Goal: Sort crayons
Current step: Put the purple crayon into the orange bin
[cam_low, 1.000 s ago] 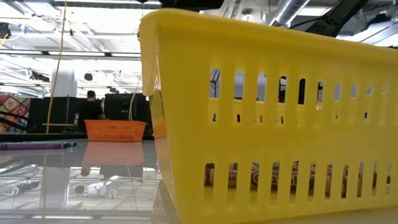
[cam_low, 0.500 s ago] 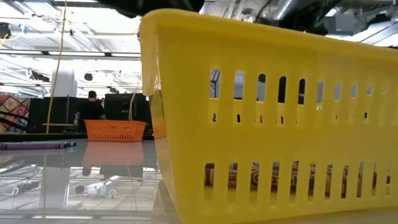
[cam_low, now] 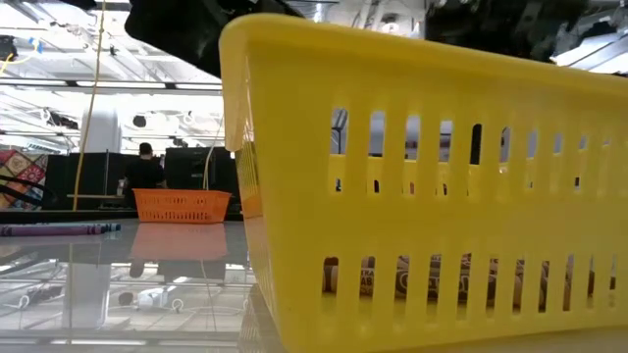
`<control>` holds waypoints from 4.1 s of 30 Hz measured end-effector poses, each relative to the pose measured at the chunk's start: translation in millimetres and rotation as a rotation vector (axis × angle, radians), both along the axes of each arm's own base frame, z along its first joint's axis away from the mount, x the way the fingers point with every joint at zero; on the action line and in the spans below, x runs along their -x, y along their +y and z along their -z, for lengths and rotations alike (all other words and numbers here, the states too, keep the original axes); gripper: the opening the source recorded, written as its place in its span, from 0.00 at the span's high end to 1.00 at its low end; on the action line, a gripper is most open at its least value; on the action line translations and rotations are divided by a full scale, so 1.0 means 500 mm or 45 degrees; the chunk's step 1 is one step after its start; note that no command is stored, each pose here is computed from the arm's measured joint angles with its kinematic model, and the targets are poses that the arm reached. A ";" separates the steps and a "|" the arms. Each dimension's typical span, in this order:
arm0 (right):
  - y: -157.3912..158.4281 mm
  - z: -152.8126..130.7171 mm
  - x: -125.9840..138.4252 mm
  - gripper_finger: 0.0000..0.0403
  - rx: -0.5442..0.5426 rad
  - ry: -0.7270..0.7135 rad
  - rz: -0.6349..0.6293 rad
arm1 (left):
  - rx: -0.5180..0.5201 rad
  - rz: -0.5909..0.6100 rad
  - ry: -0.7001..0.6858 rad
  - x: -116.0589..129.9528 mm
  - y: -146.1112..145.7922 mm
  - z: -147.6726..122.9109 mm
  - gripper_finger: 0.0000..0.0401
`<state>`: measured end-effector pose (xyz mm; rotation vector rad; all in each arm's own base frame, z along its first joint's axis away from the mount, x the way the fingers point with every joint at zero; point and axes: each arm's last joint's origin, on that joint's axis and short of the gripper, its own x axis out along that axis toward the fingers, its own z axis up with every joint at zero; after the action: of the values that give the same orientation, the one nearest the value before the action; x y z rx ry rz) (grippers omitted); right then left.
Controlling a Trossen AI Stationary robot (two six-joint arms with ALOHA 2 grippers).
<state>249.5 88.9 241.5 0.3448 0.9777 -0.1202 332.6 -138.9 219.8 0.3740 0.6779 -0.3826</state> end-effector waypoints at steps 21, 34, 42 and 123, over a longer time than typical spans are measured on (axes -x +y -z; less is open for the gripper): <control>0.094 -0.119 0.007 0.98 0.530 -0.458 -0.016 | -0.049 -0.351 -0.625 0.000 0.095 -0.169 0.66; 0.141 -0.230 0.010 0.98 0.877 -0.786 -0.074 | 0.190 -0.131 -0.889 0.029 0.111 -0.254 0.66; 0.147 -0.259 0.002 0.98 0.938 -0.915 -0.094 | 0.243 -0.125 -0.933 0.027 0.107 -0.260 0.68; 0.057 -0.087 0.040 0.74 0.633 -0.264 0.304 | 0.167 -0.731 0.309 -0.039 0.185 0.069 0.70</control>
<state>229.4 117.6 285.0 0.0122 0.6694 -0.5249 352.1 -46.4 185.4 -0.0027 0.9552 0.0774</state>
